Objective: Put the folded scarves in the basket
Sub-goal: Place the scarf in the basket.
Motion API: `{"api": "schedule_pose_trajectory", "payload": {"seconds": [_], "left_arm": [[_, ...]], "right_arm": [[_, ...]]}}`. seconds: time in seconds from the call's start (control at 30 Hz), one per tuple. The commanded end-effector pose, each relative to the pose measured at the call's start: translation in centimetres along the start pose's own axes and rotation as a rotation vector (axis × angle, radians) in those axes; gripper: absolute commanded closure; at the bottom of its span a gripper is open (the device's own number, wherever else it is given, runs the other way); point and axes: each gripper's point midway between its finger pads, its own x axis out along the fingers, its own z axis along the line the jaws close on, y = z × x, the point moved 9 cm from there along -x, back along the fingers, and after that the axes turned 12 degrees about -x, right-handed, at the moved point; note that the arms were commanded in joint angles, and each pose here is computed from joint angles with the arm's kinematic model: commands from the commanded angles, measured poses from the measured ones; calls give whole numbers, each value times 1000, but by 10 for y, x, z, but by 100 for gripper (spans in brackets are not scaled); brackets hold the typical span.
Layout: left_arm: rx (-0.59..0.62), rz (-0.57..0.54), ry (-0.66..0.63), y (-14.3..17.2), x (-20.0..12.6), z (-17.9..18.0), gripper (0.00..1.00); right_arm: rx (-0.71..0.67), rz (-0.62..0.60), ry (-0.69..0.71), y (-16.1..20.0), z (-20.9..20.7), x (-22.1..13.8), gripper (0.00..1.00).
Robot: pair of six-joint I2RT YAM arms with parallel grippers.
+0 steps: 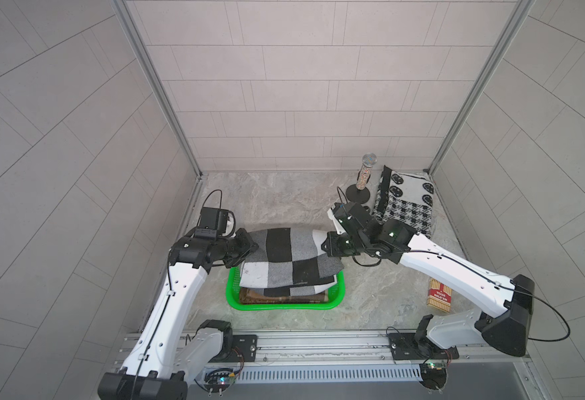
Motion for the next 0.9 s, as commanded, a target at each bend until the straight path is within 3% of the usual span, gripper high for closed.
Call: {"api": "schedule_pose_trajectory", "payload": {"seconds": [0.0, 0.57, 0.87], "left_arm": [[8, -55, -15, -4, 2, 5, 100], [4, -50, -136, -10, 45, 35, 100], [11, -43, -275, -16, 79, 63, 100]], "right_arm": [[16, -49, 19, 3, -2, -1, 100], [29, 51, 85, 27, -17, 44, 100], [50, 117, 175, 49, -36, 76, 100]]}}
